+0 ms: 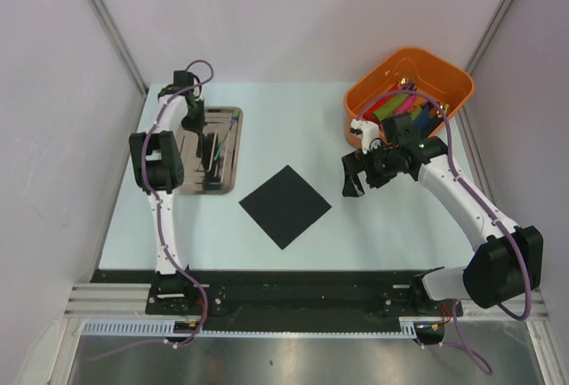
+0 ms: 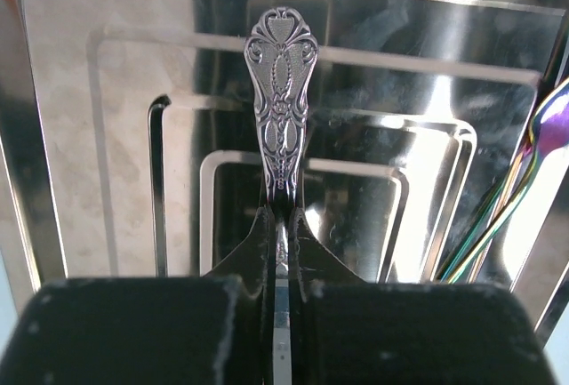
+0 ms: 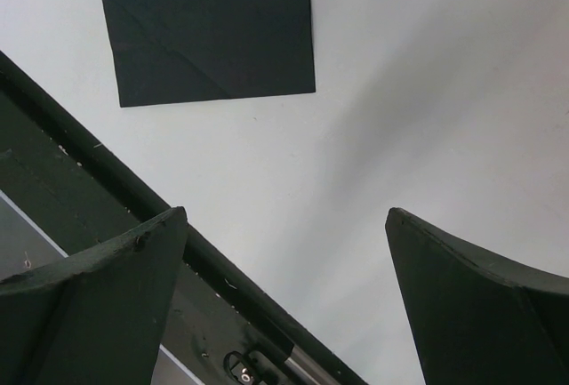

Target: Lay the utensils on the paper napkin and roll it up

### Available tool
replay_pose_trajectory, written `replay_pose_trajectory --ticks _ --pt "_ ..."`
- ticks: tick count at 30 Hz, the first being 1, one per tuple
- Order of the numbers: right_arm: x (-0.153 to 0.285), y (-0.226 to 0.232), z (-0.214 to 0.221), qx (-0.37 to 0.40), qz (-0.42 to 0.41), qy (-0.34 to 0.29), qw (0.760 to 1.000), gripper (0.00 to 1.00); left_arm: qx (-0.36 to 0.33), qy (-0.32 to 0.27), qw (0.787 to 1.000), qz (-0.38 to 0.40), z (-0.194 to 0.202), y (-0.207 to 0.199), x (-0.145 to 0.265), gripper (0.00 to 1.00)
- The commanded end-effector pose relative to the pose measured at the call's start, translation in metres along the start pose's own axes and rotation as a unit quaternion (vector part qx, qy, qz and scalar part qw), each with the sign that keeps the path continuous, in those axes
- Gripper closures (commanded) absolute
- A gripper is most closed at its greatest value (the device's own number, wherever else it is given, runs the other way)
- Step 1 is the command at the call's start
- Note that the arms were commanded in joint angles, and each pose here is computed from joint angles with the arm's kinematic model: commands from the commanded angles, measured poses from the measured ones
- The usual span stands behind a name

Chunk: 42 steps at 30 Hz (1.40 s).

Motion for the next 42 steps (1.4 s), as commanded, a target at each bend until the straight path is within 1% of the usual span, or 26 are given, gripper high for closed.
replay_pose_trajectory --ticks 1,2,5,12,14,16,17,18,20,21,22,23,24,25,26,27,28,30,31,33,34,35,36,37,40,42 --pt "0.005 0.002 -0.011 0.013 -0.007 -0.023 1.000 0.00 -0.017 -0.016 1.000 -0.006 -0.013 0.006 0.051 1.00" --pt "0.006 0.002 -0.012 0.014 -0.009 -0.024 1.000 0.00 -0.039 -0.026 0.999 -0.007 -0.016 0.007 0.056 1.00" --pt "0.007 0.002 -0.015 0.012 -0.011 -0.028 0.999 0.00 -0.067 -0.050 0.996 -0.016 -0.022 0.007 0.077 1.00" --pt "0.009 0.004 -0.021 0.007 -0.021 -0.036 0.999 0.00 -0.106 -0.059 0.993 -0.009 -0.016 0.006 0.097 1.00" --pt "0.009 0.004 -0.023 0.007 -0.024 -0.038 0.999 0.00 -0.118 -0.069 0.990 0.012 -0.016 0.002 0.111 1.00" --pt "0.008 0.003 -0.025 0.003 -0.028 -0.038 0.999 0.00 -0.141 -0.068 0.987 0.035 -0.008 -0.004 0.115 1.00" --pt "0.009 0.003 -0.027 0.001 -0.033 -0.040 0.999 0.00 -0.152 -0.083 0.983 0.055 -0.008 -0.009 0.130 1.00" --pt "0.009 0.003 -0.028 0.000 -0.035 -0.043 0.998 0.00 -0.165 -0.072 0.982 0.061 0.004 -0.010 0.128 1.00" --pt "0.007 0.002 -0.031 -0.006 -0.049 -0.043 0.998 0.00 -0.209 -0.088 0.970 0.087 0.011 -0.019 0.139 1.00" --pt "0.010 0.001 -0.034 -0.008 -0.051 -0.048 0.997 0.00 -0.224 -0.090 0.966 0.093 0.025 -0.015 0.151 1.00" --pt "0.010 0.001 -0.035 -0.010 -0.058 -0.049 0.997 0.00 -0.274 -0.105 0.949 0.112 0.032 -0.034 0.156 1.00" --pt "0.010 0.002 -0.036 -0.015 -0.078 -0.048 0.996 0.00 -0.293 -0.110 0.943 0.116 0.039 -0.037 0.160 1.00" --pt "0.013 -0.001 -0.040 -0.019 -0.084 -0.056 0.995 0.00 -0.313 -0.114 0.934 0.130 0.056 -0.039 0.172 1.00" --pt "0.014 -0.002 -0.041 -0.023 -0.094 -0.059 0.994 0.00 -0.346 -0.121 0.919 0.143 0.064 -0.046 0.175 1.00" --pt "0.013 -0.001 -0.043 -0.030 -0.114 -0.061 0.991 0.00 -0.359 -0.127 0.912 0.153 0.072 -0.049 0.181 1.00" --pt "0.013 -0.002 -0.044 -0.035 -0.122 -0.062 0.990 0.00 -0.374 -0.111 0.904 0.172 0.091 -0.052 0.177 1.00" --pt "0.015 -0.005 -0.047 -0.039 -0.126 -0.068 0.989 0.00 -0.404 -0.133 0.887 0.180 0.097 -0.059 0.192 1.00" --pt "0.011 -0.006 -0.048 -0.048 -0.146 -0.066 0.986 0.00 -0.433 -0.127 0.869 0.205 0.122 -0.064 0.191 1.00" --pt "0.009 -0.005 -0.050 -0.046 -0.153 -0.066 0.985 0.00 -0.460 -0.154 0.847 0.217 0.127 -0.073 0.207 1.00" --pt "0.002 -0.003 -0.050 -0.051 -0.171 -0.059 0.982 0.00 -0.489 -0.152 0.825 0.238 0.150 -0.078 0.208 1.00" --pt "0.000 -0.001 -0.051 -0.050 -0.179 -0.058 0.981 0.00 -0.519 -0.169 0.797 0.258 0.159 -0.087 0.219 1.00" --pt "-0.003 0.007 -0.052 -0.044 -0.195 -0.053 0.978 0.00 -0.535 -0.172 0.783 0.266 0.166 -0.090 0.223 1.00" --pt "-0.007 0.011 -0.053 -0.044 -0.205 -0.048 0.977 0.00 -0.550 -0.162 0.772 0.276 0.181 -0.091 0.220 1.00" --pt "-0.012 0.014 -0.052 -0.047 -0.216 -0.039 0.974 0.00 -0.581 -0.162 0.743 0.290 0.193 -0.100 0.224 1.00" --pt "-0.027 0.033 -0.051 -0.040 -0.256 -0.015 0.966 0.00 -0.633 -0.157 0.688 0.318 0.223 -0.111 0.235 1.00" --pt "-0.035 0.049 -0.051 -0.031 -0.283 0.000 0.959 0.00 -0.657 -0.161 0.657 0.334 0.237 -0.114 0.241 1.00"
Point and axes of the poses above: each gripper's point midway between its finger pads, its own x axis back along the fingers, its own y axis along the line the jaws close on, z = x × y, the point moved 7 cm from there along x, back along the fingers, and after that the axes turned 7 degrees about x, right-handed, at the moved point
